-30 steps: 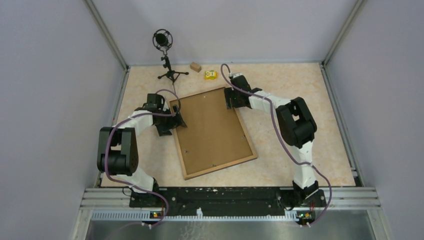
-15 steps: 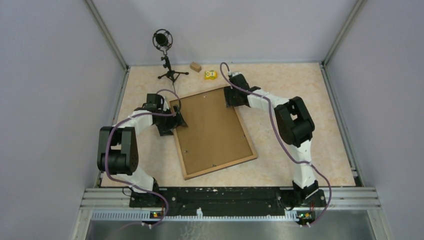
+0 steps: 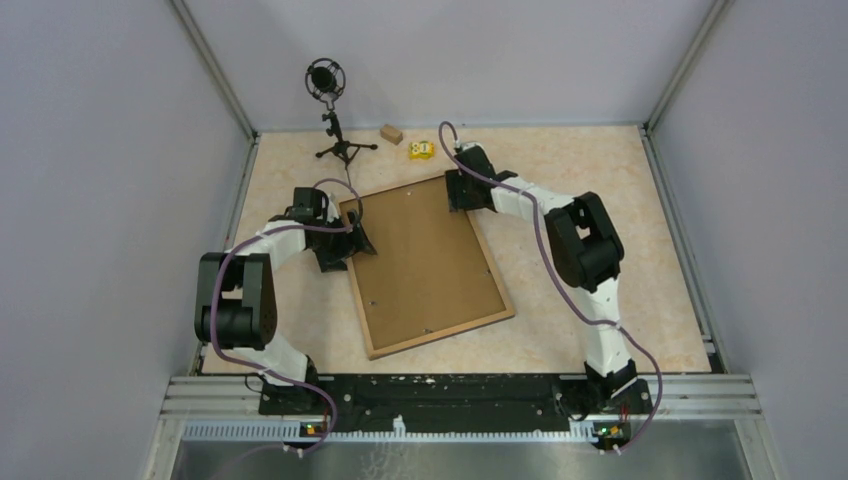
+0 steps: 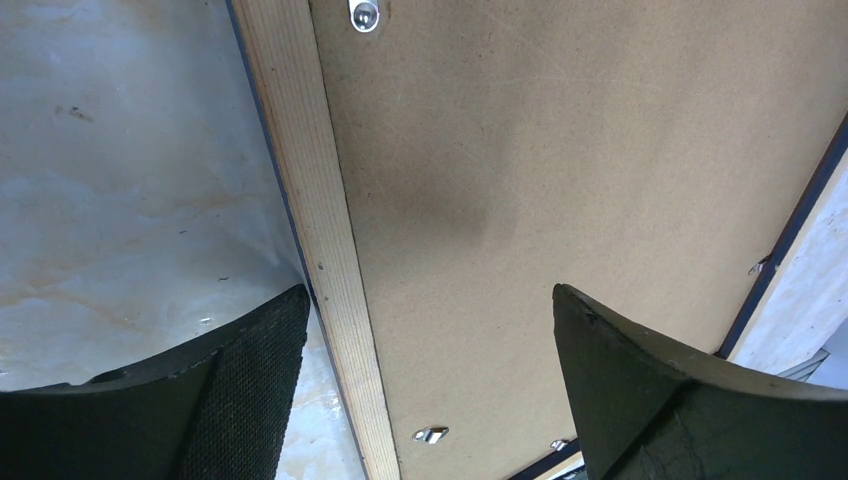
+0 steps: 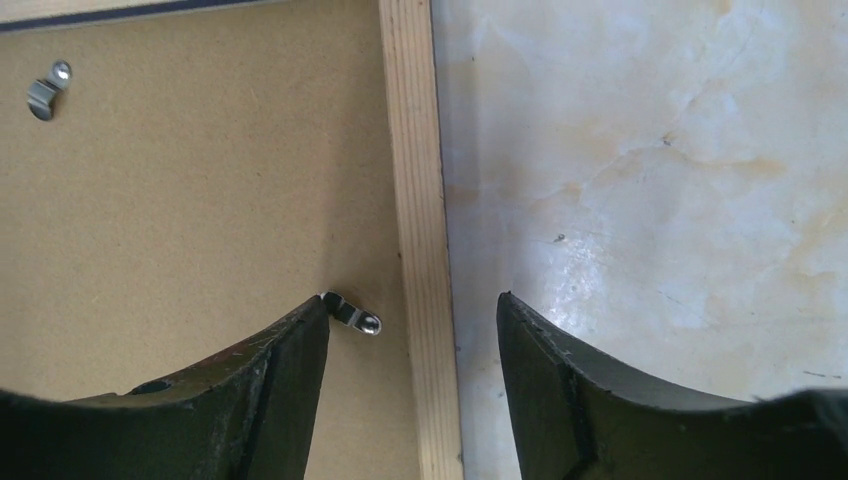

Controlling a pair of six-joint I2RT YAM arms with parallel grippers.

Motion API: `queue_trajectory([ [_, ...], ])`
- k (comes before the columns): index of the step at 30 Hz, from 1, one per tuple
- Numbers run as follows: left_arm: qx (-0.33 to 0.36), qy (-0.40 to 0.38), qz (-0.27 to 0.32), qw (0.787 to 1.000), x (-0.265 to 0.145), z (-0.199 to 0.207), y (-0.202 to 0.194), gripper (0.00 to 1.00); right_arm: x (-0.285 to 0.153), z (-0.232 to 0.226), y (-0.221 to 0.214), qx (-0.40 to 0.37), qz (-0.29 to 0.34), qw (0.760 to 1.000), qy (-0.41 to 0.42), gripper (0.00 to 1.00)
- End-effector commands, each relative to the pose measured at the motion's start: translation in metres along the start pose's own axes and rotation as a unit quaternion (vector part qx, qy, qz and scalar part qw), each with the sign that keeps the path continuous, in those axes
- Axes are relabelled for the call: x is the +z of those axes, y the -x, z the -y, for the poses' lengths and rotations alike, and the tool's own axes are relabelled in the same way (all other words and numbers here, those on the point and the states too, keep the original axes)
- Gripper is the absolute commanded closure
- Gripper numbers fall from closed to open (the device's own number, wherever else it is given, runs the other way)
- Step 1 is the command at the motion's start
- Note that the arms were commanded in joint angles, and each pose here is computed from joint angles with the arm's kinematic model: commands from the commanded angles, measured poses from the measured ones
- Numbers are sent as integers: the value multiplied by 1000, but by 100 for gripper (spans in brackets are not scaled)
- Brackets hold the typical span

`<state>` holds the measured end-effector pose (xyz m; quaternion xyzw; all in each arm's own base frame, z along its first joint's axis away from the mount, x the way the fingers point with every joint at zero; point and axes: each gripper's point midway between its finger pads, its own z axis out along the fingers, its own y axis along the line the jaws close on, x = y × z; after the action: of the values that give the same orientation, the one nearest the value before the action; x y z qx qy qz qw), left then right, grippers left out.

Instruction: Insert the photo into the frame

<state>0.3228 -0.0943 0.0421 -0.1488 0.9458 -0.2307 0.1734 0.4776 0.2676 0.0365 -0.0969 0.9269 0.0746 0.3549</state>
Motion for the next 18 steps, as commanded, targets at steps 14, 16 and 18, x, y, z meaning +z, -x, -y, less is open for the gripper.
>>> queue_trajectory([
  [14, 10, -10, 4, 1000, 0, 2, 3, 6, 7, 13, -14, 5, -26, 999, -43, 52],
  [16, 11, -11, 4, 1000, 0, 3, 3, 6, 5, 14, -13, 0, -26, 999, -43, 49],
  [18, 11, -12, 6, 1000, 0, 4, 4, 6, 1, 13, -11, -4, -23, 999, -39, 46],
])
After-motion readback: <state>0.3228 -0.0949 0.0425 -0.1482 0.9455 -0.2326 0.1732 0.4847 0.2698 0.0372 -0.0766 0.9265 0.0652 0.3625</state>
